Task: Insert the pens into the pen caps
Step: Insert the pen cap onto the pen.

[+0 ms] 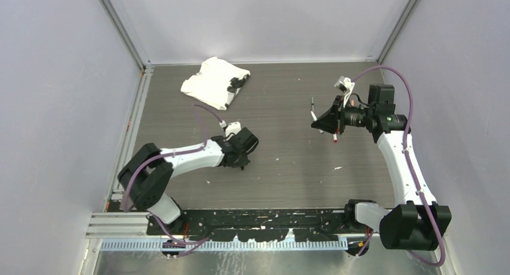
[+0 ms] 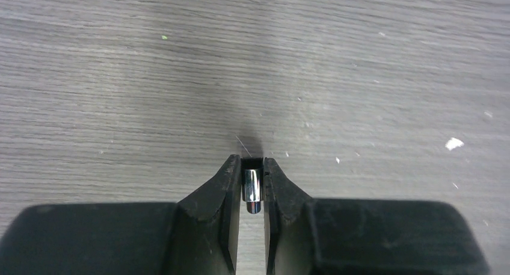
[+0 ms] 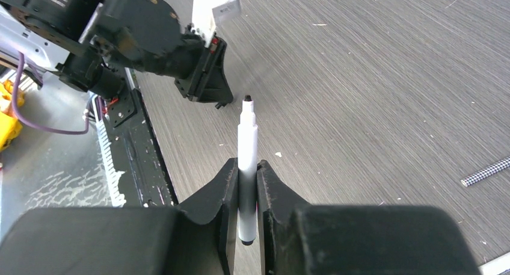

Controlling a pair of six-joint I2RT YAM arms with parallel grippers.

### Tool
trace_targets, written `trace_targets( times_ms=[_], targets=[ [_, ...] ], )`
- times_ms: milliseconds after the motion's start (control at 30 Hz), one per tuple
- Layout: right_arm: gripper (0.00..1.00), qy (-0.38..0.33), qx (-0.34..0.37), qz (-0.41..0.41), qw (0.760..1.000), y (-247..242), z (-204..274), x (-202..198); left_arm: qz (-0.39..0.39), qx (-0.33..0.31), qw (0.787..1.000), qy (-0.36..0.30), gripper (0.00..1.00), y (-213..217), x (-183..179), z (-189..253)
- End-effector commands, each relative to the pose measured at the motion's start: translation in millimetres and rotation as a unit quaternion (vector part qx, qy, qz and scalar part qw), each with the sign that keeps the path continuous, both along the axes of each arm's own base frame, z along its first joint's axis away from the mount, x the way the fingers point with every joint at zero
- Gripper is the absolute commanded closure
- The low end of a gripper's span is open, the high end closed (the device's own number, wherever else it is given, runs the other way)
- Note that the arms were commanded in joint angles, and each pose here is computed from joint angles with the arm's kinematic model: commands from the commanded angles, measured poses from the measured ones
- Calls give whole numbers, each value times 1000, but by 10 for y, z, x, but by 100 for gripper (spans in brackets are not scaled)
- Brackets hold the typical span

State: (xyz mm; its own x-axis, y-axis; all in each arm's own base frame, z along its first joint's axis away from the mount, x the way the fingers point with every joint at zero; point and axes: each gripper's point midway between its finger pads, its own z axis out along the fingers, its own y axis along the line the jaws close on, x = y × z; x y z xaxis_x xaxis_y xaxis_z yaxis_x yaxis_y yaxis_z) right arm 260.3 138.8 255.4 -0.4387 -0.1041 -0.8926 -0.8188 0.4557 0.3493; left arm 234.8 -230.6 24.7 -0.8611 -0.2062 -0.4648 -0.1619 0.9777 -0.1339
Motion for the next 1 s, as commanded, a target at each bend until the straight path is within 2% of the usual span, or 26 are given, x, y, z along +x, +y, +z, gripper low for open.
trace_targets(
  times_ms=[0, 67, 167, 300, 500, 733, 967],
  targets=[
    [99, -25, 7, 20, 999, 35, 70, -100, -73, -111, 985, -113, 99, -309, 166, 604],
    [99, -28, 7, 26, 999, 64, 43, -128, -120, -185, 960, -175, 99, -473, 161, 893],
    [99, -38, 6, 35, 999, 127, 26, -176, -166, -281, 902, -281, 99, -616, 134, 1432],
    [99, -47, 10, 48, 998, 260, 9, -229, -174, -356, 839, -372, 99, -608, 74, 2000],
    [96, -59, 30, 85, 994, 527, 12, -381, -158, -450, 748, -461, 99, -528, -27, 2607],
    [98, -37, 100, 117, 987, 805, 79, -461, -165, -511, 671, -511, 99, -584, -81, 3059],
    [99, -32, 126, 122, 984, 961, 71, -477, -159, -544, 623, -539, 99, -758, -61, 3292]
  ],
)
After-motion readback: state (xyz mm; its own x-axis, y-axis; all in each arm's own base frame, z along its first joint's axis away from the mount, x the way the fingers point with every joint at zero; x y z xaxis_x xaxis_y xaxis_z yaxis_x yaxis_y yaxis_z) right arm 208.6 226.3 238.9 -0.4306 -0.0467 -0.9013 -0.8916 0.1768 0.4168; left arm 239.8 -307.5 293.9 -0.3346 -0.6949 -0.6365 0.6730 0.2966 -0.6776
